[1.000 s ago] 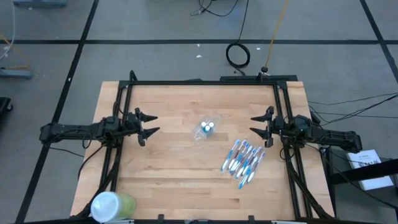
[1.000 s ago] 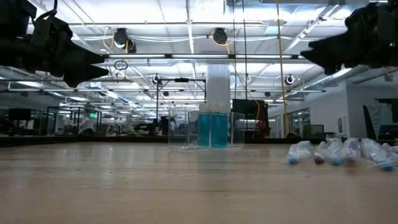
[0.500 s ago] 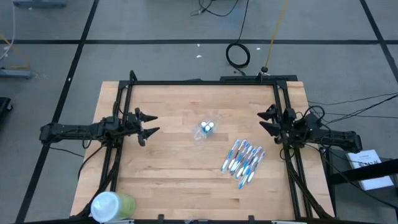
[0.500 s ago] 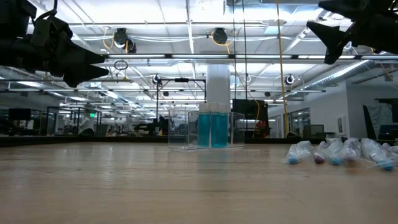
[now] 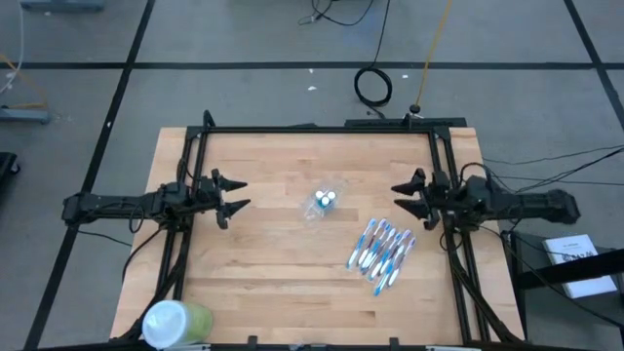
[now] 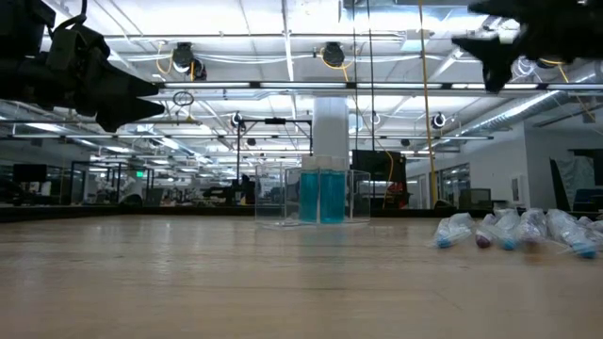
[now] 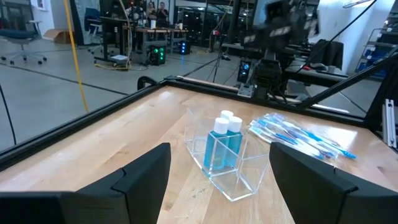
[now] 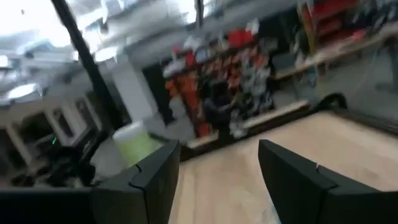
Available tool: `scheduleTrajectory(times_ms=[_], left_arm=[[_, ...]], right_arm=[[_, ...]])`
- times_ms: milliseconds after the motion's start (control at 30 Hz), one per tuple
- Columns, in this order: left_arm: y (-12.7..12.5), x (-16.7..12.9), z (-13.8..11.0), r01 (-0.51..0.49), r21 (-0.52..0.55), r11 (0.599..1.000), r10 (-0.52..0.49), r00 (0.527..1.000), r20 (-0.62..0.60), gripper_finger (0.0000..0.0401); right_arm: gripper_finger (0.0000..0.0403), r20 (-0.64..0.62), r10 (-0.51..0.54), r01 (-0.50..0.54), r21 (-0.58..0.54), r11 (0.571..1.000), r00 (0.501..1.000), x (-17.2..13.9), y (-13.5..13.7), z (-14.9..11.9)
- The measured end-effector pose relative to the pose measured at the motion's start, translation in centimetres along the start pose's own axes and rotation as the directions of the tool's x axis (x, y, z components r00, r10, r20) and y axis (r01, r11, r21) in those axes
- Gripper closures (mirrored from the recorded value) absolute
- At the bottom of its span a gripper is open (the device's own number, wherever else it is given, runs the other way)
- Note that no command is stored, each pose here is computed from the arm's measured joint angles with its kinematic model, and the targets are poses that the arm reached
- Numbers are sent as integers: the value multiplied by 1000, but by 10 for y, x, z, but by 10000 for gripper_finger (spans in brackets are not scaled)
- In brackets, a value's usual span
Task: Pick & Place toothbrushing station
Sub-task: Put the purple toothbrush into the transparent organizer
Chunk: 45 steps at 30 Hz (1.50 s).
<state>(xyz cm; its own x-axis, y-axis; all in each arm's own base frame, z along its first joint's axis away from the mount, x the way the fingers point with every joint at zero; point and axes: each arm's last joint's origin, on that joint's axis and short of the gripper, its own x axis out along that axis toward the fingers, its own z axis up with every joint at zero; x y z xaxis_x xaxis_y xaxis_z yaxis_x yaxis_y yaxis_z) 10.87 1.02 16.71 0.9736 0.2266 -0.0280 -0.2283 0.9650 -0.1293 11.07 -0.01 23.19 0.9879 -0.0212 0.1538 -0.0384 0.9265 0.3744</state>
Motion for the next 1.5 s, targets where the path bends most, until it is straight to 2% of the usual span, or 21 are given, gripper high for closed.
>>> scheduleTrajectory(times_ms=[67,133,233,300,367,467,533,633,667,800,933,1067,1333,1500], left_arm=[[0,0,0,0,0,1000,0,1000,0,119],[0,0,0,0,0,1000,0,1000,0,118],[0,0,1,1,-1,1000,-1,1000,5,118],[0,0,1,1,-2,1000,-1,1000,6,119],[0,0,1,2,-2,1000,-2,1000,8,118],[0,0,1,1,-2,1000,-1,1000,7,118],[0,0,1,2,-2,1000,-2,1000,8,118],[0,0,1,2,-2,1000,-2,1000,8,118],[0,0,1,1,-2,1000,-1,1000,8,118],[0,0,1,1,-2,1000,-1,1000,8,118],[0,0,1,1,-2,1000,-1,1000,8,118],[0,0,1,1,-2,1000,-1,1000,8,119],[0,0,1,1,-2,1000,-1,1000,8,118],[0,0,1,1,-2,1000,-1,1000,8,118]], right_arm=[[190,-146,-8,9,1,1000,989,13,11,10],[190,-355,-47,65,37,997,934,25,18,11],[193,-588,-115,227,120,967,801,37,30,21],[196,-726,-171,381,134,915,666,40,33,19],[198,-818,-217,545,135,828,533,40,34,15],[203,-884,-257,760,151,633,390,38,35,7],[204,-909,-278,849,133,511,310,35,35,0],[207,-940,-282,930,80,359,189,30,36,-14],[207,-949,-270,946,71,316,161,29,38,-18],[207,-962,-258,977,29,213,85,29,45,-33],[207,-959,-282,989,-43,141,-2,28,50,-44],[207,-943,-324,989,-115,91,-80,28,52,-54],[207,-869,-476,979,-191,68,-136,35,48,-72],[207,-855,-471,968,-251,10,-217,33,44,-86]])
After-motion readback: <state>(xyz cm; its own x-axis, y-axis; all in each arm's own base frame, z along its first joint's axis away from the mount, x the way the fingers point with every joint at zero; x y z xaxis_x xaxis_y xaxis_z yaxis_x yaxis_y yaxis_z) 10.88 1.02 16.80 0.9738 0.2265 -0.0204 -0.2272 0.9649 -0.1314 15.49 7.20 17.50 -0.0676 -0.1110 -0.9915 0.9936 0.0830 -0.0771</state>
